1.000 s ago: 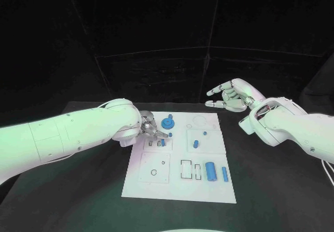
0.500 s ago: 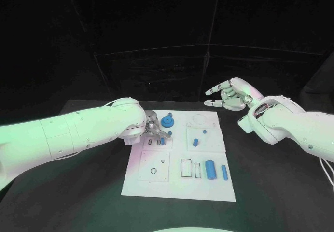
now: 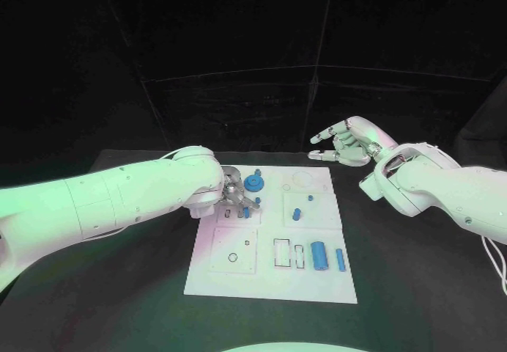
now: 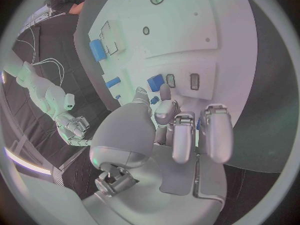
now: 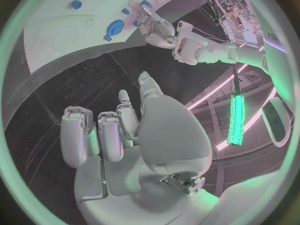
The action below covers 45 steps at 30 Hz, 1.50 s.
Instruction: Assemble the parts on the task board
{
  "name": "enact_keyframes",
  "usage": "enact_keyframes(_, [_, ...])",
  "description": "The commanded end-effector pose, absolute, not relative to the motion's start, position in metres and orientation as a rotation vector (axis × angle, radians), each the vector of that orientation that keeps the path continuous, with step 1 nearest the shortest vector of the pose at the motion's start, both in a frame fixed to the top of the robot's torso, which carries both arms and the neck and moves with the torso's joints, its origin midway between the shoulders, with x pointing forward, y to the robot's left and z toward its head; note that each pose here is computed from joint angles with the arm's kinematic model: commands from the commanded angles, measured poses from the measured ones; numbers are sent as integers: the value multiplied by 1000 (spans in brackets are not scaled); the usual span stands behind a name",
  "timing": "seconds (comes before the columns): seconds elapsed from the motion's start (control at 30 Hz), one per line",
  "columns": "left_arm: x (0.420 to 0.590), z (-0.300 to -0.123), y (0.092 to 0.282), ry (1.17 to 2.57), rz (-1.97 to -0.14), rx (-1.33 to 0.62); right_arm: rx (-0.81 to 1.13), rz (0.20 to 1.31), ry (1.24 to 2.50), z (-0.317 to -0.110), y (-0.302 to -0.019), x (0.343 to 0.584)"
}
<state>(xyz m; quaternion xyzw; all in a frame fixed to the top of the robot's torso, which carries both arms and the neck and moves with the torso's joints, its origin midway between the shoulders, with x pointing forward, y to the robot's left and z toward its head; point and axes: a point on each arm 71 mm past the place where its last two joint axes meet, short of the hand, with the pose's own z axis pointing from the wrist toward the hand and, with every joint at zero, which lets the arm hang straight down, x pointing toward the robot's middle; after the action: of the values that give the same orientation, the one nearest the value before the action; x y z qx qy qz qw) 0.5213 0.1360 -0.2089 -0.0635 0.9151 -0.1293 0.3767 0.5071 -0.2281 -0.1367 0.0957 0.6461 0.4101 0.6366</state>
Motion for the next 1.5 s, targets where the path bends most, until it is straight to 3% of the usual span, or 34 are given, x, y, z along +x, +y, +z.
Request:
enact_keyframes(0.03, [521,-209,135,2354,-329,-135,218,937,1487,-136,-227,508])
enact_keyframes(1.07, [521,-210,131,2353,-376,-172,198,917,1513,-139,-225,510])
enact_keyframes(1.5, [514,-207,143,2323,-438,-256,198,911,1519,-140,-226,511])
